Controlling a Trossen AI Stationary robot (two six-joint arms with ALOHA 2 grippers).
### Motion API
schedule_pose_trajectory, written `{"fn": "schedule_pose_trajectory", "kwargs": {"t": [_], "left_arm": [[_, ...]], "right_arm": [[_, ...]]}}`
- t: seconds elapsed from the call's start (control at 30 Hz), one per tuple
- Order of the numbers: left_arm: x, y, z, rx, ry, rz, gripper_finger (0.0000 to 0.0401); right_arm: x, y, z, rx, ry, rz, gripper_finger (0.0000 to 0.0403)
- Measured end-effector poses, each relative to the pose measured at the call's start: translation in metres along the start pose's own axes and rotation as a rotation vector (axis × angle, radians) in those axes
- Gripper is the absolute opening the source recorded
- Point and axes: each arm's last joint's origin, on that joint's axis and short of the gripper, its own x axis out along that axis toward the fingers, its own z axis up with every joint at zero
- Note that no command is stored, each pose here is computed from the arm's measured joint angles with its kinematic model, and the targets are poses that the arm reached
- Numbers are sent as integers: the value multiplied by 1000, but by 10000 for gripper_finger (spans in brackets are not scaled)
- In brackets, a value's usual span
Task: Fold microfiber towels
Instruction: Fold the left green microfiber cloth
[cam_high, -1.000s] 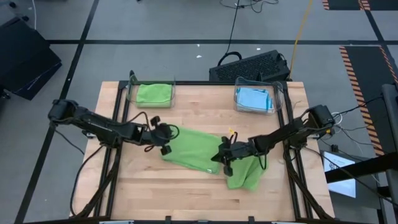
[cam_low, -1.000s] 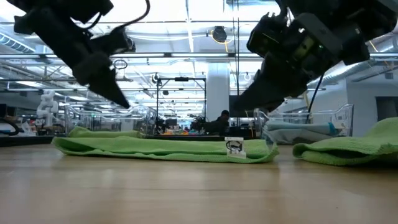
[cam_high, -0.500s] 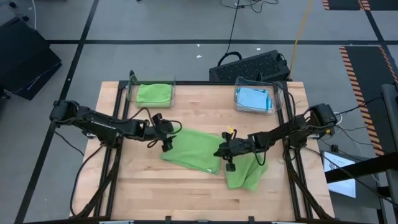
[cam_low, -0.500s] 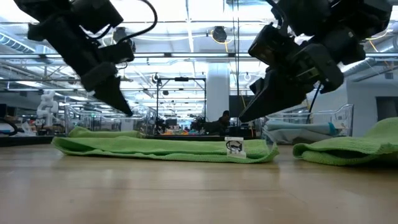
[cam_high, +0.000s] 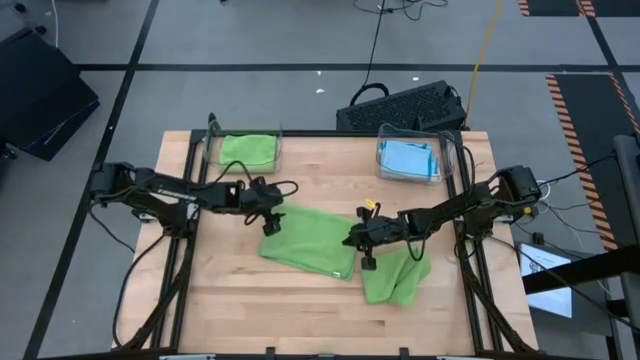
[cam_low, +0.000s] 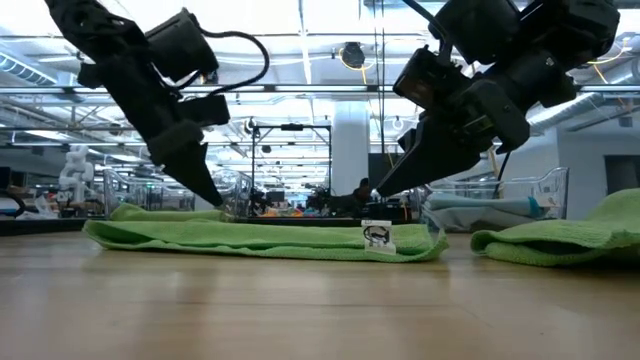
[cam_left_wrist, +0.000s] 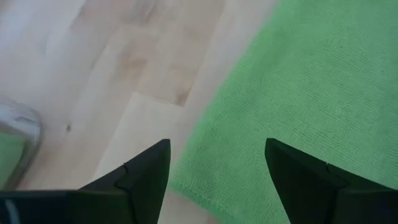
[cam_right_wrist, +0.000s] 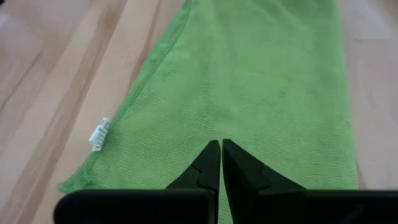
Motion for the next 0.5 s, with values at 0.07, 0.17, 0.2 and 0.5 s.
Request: {"fn": "schedule_pose_trajectory", "kwargs": {"t": [0.07,0.17,0.2,0.5], "left_arm": [[3,2,-1,-8,15,-19,262],[9,3,-4,-7,51,-20,248],[11,3,-4,-8,51,-18,241],[-6,-27,-7,-185,17,-13,149]], "right_arm": [[0,0,0,0,0,1,11],[0,0,0,5,-2,11,11],[0,1,1,6,-3,23,11],[2,-13,21,94,-78,-7,11]]}}
